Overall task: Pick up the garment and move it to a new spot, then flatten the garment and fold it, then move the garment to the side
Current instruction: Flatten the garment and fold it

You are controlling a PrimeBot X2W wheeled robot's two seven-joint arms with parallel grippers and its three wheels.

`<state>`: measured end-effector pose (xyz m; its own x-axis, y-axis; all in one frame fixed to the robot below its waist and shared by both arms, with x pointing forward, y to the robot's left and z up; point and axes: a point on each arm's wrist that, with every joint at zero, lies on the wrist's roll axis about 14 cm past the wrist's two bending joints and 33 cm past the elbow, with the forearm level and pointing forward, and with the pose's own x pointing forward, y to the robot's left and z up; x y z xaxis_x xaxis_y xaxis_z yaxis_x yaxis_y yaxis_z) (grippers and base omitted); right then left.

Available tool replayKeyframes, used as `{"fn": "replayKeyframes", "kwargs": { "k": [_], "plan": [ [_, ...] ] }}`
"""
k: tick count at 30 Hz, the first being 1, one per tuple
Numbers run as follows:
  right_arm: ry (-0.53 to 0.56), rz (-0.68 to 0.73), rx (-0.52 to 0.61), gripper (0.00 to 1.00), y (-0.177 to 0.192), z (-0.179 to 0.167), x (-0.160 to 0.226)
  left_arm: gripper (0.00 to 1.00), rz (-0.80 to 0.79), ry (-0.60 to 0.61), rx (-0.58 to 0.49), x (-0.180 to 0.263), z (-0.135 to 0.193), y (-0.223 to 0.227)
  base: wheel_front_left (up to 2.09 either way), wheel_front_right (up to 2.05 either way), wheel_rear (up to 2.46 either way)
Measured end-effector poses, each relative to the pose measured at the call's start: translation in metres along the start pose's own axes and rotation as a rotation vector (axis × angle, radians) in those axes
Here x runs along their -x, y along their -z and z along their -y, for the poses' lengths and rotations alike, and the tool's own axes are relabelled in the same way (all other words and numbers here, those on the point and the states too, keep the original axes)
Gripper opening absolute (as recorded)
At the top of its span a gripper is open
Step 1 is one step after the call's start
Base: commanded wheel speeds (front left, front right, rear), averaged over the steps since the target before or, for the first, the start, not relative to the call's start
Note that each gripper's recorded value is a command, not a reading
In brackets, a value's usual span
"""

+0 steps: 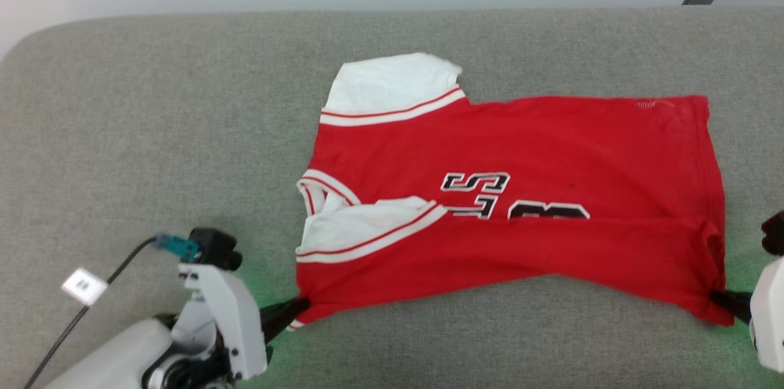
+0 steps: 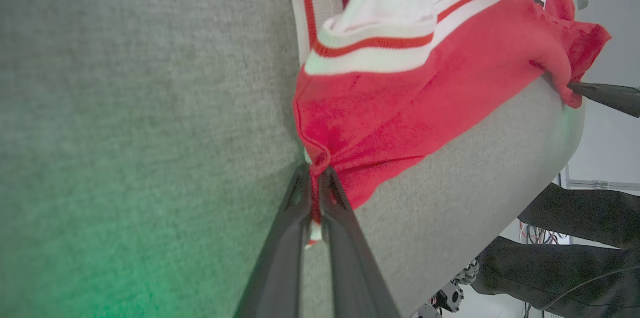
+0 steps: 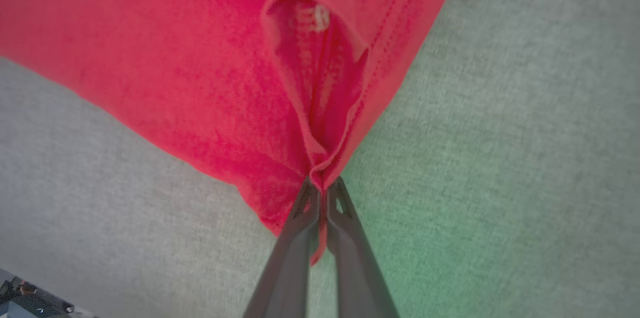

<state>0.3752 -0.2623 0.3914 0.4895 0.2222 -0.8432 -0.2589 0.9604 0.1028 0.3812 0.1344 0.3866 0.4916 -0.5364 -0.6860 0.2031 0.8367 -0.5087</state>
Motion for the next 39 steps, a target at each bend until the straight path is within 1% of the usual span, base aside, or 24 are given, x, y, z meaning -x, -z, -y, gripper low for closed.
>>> {"fn": "replayKeyframes", "kwargs": {
  "k": [3, 7, 8, 9, 10, 11, 15, 20, 23, 25, 28, 30, 35, 39],
  "plan": [
    [-0.010, -0.011, 0.007, 0.00, 0.010, -0.003, 0.005, 0.00, 0.019, -0.007, 0.019, 0.009, 0.000, 0.004, 0.00, 0.00, 0.00],
    [-0.026, -0.020, 0.009, 0.00, 0.021, -0.009, 0.009, 0.00, 0.007, -0.020, 0.021, 0.019, 0.001, 0.014, 0.00, 0.00, 0.00],
    [-0.024, -0.005, 0.014, 0.42, 0.020, -0.010, 0.010, 0.00, 0.005, -0.017, 0.021, 0.020, 0.003, 0.016, 0.00, 0.00, 0.00],
    [-0.018, 0.021, 0.022, 1.00, 0.016, -0.009, 0.011, 0.36, 0.014, -0.017, 0.020, 0.021, 0.005, 0.015, 0.00, 0.00, 0.00],
    [-0.012, 0.056, 0.017, 1.00, 0.011, -0.008, 0.012, 0.93, 0.031, -0.018, 0.016, 0.022, 0.006, 0.012, 0.00, 0.00, 0.00],
    [-0.004, 0.095, 0.007, 1.00, 0.005, -0.006, 0.014, 1.00, 0.055, -0.027, 0.016, 0.023, 0.006, 0.008, 0.00, 0.00, 0.00],
    [0.035, 0.222, 0.022, 1.00, -0.014, 0.000, 0.021, 1.00, 0.125, -0.047, 0.017, 0.029, 0.004, -0.001, 0.00, 0.00, 0.00],
    [0.100, 0.494, 0.041, 1.00, -0.058, 0.008, 0.044, 1.00, 0.273, -0.080, -0.076, 0.040, 0.000, -0.033, 0.00, 0.00, 0.00],
    [0.121, 0.645, 0.033, 1.00, -0.078, 0.005, 0.056, 1.00, 0.372, -0.098, -0.122, 0.042, 0.000, -0.056, 0.00, 0.00, 0.00],
    [0.127, 0.728, 0.025, 1.00, -0.087, 0.001, 0.062, 1.00, 0.427, -0.087, -0.145, 0.040, 0.006, -0.074, 0.00, 0.00, 0.00],
    [0.135, 0.846, 0.048, 1.00, -0.102, -0.009, 0.073, 1.00, 0.496, -0.059, -0.161, 0.035, 0.013, -0.104, 0.00, 0.00, 0.00],
    [0.134, 0.907, 0.030, 1.00, -0.108, -0.014, 0.079, 1.00, 0.538, -0.036, -0.147, 0.030, 0.017, -0.127, 0.00, 0.00, 0.00],
    [0.144, 0.996, -0.017, 1.00, -0.114, -0.019, 0.090, 1.00, 0.536, -0.044, -0.197, 0.008, 0.019, -0.180, 0.00, 0.00, 0.00],
    [0.164, 1.024, -0.053, 1.00, -0.113, -0.015, 0.093, 1.00, 0.467, -0.113, -0.241, -0.016, 0.009, -0.216, 0.00, 0.00, 0.00]
  ]
}}
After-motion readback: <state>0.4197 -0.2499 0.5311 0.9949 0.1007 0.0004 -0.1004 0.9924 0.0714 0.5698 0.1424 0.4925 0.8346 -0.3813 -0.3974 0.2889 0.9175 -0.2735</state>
